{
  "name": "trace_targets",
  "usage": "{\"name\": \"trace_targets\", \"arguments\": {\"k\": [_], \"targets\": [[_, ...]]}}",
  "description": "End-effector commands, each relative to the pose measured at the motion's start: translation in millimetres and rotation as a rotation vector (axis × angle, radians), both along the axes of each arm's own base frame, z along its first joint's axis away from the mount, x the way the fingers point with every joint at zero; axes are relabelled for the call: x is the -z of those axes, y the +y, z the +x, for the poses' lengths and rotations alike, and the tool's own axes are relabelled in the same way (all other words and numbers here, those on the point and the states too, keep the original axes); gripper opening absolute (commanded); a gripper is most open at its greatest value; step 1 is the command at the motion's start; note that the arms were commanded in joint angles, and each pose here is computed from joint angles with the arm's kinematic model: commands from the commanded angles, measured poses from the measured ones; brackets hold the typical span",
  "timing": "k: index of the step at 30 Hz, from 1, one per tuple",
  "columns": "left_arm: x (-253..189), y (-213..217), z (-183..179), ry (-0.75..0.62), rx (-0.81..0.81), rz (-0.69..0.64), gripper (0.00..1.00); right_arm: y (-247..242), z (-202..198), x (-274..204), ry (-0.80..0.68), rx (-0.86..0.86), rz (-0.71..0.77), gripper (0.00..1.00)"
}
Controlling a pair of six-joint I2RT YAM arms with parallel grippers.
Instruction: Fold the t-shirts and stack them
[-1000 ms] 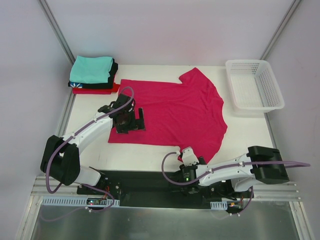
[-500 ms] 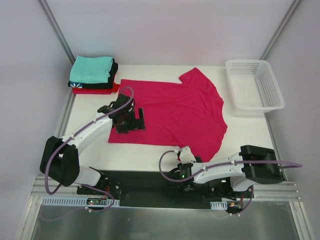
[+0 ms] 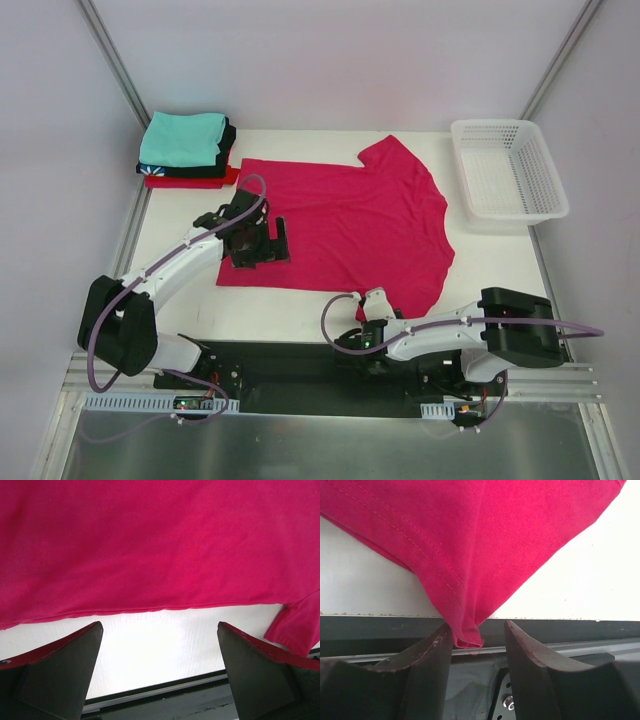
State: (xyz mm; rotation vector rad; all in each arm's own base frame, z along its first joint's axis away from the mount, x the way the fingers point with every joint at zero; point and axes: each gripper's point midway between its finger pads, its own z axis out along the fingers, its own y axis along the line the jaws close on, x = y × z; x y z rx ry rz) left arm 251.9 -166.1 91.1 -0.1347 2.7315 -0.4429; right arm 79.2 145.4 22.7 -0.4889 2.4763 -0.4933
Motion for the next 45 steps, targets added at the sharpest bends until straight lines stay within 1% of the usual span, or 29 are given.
{"name": "trace_targets", "arguments": {"k": [1, 3, 9, 10, 15, 20, 21, 23, 24, 30, 33, 38, 39, 41, 42, 44, 45], "targets": [[-8, 0, -6, -0.014, -0.009, -0.012, 0.99, -3, 0, 0, 0.007, 0.015, 0.002, 0.46], [-8, 0, -5, -0.014, -0.009, -0.012, 0.99, -3, 0, 0, 0.011, 0.014, 0.004, 0.45], [-4, -1, -7, 0.002, -0.007, -0.01, 0.99, -3, -1, 2, 0.023, 0.011, -0.006, 0.32], [-4, -1, -7, 0.001, -0.007, -0.009, 0.99, -3, -1, 2, 0.024, 0.01, -0.008, 0.27], [-5, 0, -7, -0.005, -0.008, -0.007, 0.99, -4, -1, 2, 0.026, 0.015, -0.002, 0.21], [-3, 0, -7, 0.0, -0.011, -0.006, 0.99, -6, -2, 2, 0.032, 0.019, 0.0, 0.19], [-4, 0, -7, -0.003, -0.01, -0.009, 0.99, -7, -3, 3, 0.035, 0.021, 0.0, 0.12], [-4, 0, -7, -0.001, -0.012, -0.007, 0.99, -6, -3, 3, 0.038, 0.022, 0.003, 0.1], [-4, -1, -7, -0.002, -0.012, -0.009, 0.99, -7, -4, 3, 0.039, 0.023, 0.001, 0.02], [0, 1, -9, 0.008, -0.024, 0.0, 0.99, -5, -4, -6, 0.037, 0.016, 0.0, 0.01], [4, 4, -11, 0.018, -0.038, 0.011, 0.99, -3, 0, -18, 0.018, 0.007, 0.02, 0.01], [12, 15, -15, 0.018, -0.069, 0.053, 0.99, -13, 8, -36, -0.013, 0.018, 0.019, 0.01], [14, 17, -16, 0.021, -0.082, 0.057, 0.99, -14, 9, -40, -0.019, 0.021, 0.039, 0.01], [18, 21, -22, 0.027, -0.105, 0.062, 0.99, -26, 13, -41, -0.023, 0.043, 0.026, 0.01], [15, 26, -20, 0.006, -0.144, 0.072, 0.99, -28, 14, -44, -0.024, 0.048, 0.049, 0.01], [18, 39, -23, -0.015, -0.205, 0.103, 0.99, -37, 17, -45, -0.021, 0.063, 0.049, 0.01], [13, 42, -22, -0.041, -0.243, 0.09, 0.99, -39, 18, -48, -0.023, 0.067, 0.073, 0.01]]}}
